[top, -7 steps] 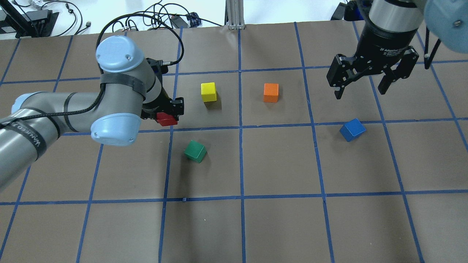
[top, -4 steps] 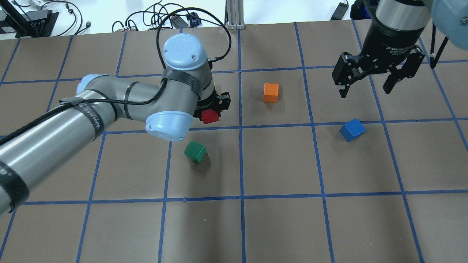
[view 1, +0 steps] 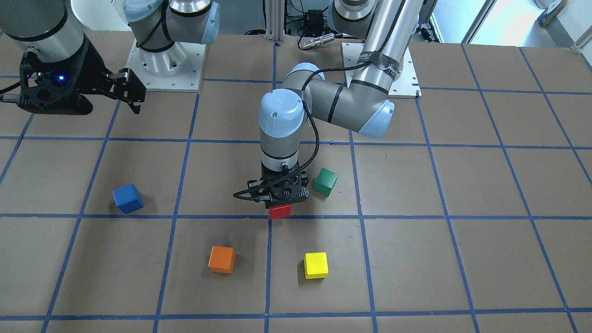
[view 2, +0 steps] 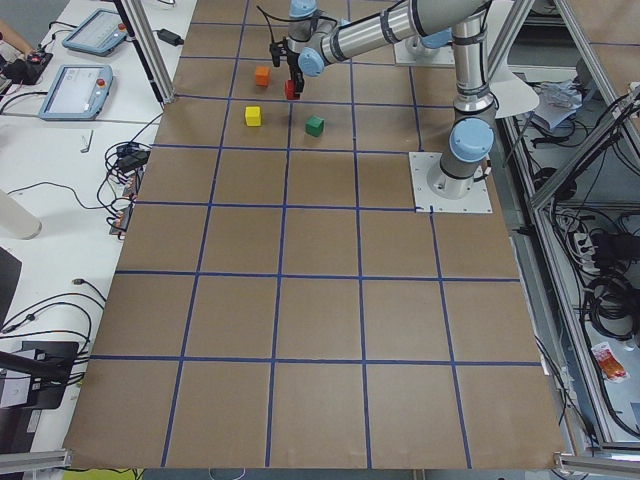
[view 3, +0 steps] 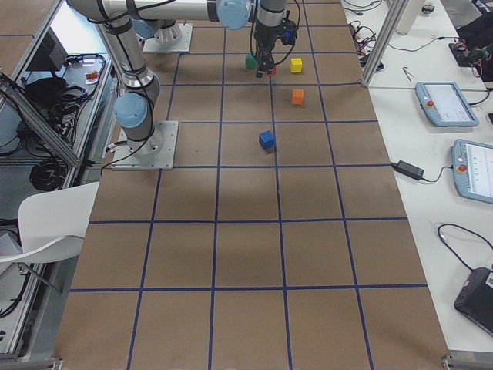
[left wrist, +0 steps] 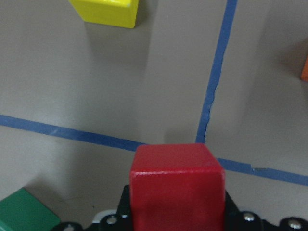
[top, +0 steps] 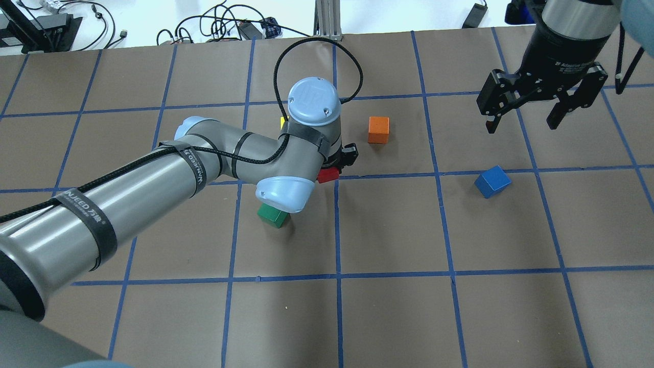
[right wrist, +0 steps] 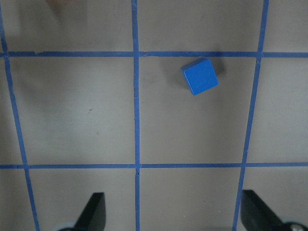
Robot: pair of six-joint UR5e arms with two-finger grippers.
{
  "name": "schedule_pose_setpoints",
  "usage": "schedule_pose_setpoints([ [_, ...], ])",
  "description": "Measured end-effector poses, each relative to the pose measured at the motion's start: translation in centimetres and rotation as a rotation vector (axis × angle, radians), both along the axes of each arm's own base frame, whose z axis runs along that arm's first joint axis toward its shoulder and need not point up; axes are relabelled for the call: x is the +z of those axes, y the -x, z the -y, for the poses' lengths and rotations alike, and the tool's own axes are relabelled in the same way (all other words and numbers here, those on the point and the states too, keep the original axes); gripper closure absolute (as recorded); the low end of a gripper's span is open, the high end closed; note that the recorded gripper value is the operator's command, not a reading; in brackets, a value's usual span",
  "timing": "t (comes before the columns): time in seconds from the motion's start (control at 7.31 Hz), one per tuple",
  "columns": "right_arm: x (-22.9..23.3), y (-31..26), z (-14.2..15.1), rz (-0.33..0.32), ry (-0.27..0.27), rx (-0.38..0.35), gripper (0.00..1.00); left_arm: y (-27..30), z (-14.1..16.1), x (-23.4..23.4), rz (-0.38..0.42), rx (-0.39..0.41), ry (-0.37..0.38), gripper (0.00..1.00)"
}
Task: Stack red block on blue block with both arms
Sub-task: 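Lift the red cube with the left gripper and carry it toward the table center, then set the red cube down near the orange cube and open the left gripper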
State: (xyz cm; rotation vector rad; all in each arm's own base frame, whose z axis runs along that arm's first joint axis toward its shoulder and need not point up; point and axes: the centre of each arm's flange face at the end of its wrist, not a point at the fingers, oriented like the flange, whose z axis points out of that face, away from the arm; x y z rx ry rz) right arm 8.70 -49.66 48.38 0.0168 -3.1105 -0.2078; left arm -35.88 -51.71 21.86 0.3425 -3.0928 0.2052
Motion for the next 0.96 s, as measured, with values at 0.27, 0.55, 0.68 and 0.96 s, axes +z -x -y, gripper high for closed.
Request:
schedule_pose_setpoints([
  [0.27,-1.3,0.0,1.3,0.005,0.047,-0.004,0.00,0.7,0.4,-1.2,-0.005,-0.057,0.031,0.00],
  [0.55,-2.5,0.0,2.0,0.010,0.049,-0.003,0.00,0.4,0.7,0.7,-0.009,-0.092,0.050,0.00],
  [0.68,-3.5,-0.1,2.6,0.013,0.037,0.000,0.00,-1.1,1.1,3.1,-0.001,-0.096,0.035,0.00],
  [0.96,-4.8,-1.6,3.7,0.025,0.044,0.025,0.00,-7.7,2.2,9.9,0.039,-0.159,-0.009,0.00],
])
